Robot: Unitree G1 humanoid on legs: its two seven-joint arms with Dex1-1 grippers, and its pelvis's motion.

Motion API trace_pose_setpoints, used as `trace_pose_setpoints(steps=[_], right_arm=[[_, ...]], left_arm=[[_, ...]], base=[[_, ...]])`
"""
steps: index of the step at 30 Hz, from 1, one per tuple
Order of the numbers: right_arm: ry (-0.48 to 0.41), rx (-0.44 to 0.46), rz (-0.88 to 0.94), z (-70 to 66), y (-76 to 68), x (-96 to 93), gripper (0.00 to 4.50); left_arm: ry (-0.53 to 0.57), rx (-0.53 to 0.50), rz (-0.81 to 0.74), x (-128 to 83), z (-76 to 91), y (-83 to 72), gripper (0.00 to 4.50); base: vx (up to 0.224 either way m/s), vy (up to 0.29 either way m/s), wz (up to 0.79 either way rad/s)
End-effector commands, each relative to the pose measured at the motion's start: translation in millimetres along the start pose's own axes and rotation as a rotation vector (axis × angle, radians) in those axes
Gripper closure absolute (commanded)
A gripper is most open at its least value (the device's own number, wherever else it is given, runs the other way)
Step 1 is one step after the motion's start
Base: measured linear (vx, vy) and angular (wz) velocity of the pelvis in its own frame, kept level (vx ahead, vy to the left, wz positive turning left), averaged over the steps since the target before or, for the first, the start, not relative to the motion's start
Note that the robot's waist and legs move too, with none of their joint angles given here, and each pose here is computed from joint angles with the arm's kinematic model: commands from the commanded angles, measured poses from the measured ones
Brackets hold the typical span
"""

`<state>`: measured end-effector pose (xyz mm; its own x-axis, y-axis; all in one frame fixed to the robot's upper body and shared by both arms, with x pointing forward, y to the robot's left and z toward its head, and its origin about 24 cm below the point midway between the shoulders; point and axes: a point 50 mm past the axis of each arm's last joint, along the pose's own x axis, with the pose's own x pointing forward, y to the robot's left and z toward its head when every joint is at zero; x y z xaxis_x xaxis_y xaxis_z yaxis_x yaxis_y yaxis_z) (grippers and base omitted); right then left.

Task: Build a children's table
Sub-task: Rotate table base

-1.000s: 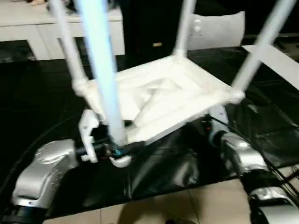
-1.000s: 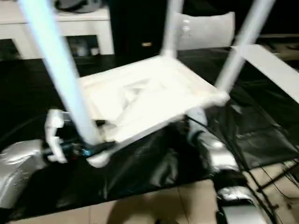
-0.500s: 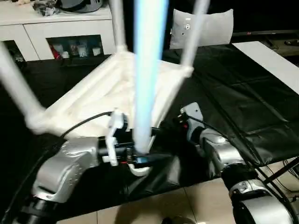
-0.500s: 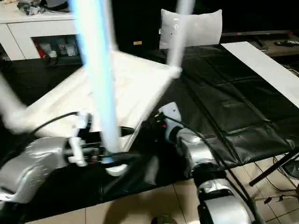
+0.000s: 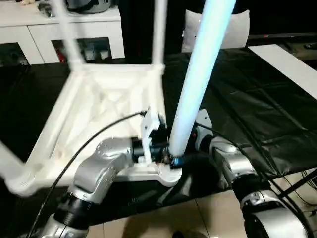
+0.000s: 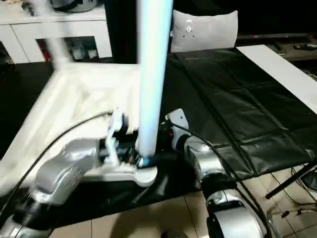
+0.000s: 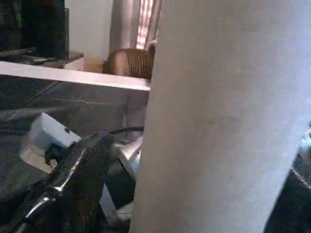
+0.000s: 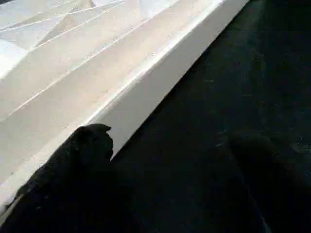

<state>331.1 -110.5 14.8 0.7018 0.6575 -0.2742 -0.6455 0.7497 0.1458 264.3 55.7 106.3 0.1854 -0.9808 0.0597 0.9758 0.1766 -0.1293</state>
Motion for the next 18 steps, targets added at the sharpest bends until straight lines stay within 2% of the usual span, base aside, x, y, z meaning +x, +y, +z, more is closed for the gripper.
trace_pose_setpoints(steps=[1,2,3,4,7,9,12,14,18], right_arm=[[-0.018,-0.015,0.067,2.6,11.5,5.5,0.00],[-0.027,-0.033,0.019,1.1,1.0,-3.0,0.00],[-0.027,-0.033,0.019,1.1,1.0,-3.0,0.00],[-0.036,-0.051,-0.044,0.4,-12.6,-14.6,0.00],[-0.046,-0.065,-0.092,2.0,-24.7,-26.0,0.00],[-0.056,-0.097,-0.116,7.1,-37.5,-42.0,0.00],[-0.054,-0.107,-0.098,10.8,-42.6,-51.0,0.00],[-0.075,-0.148,-0.014,20.8,-45.6,-67.8,0.00],[-0.071,-0.190,-0.011,24.9,-48.6,-76.5,0.00]], left_arm=[[-0.006,0.032,-0.007,11,4.5,-1.0,0.05],[0.012,0.063,0.040,8,3.4,5.2,0.05],[0.012,0.063,0.040,8,3.4,5.2,0.05],[0.052,0.094,0.088,1,0.3,13.4,0.05],[0.102,0.129,0.119,-9,-4.0,19.9,0.05],[0.184,0.165,0.132,-24,-11.6,23.9,0.05],[0.238,0.180,0.130,-33,-16.7,24.5,0.05],[0.323,0.200,0.107,-52,-24.9,23.8,0.05],[0.388,0.183,0.068,-66,-29.2,20.9,0.05]], base=[[0.000,0.000,0.00],[0.000,0.000,0.00],[0.000,0.000,0.00],[0.000,0.000,0.00],[0.000,0.000,0.00],[0.000,0.000,0.00],[0.000,0.000,0.00],[0.000,0.000,0.00],[0.000,0.000,0.00]])
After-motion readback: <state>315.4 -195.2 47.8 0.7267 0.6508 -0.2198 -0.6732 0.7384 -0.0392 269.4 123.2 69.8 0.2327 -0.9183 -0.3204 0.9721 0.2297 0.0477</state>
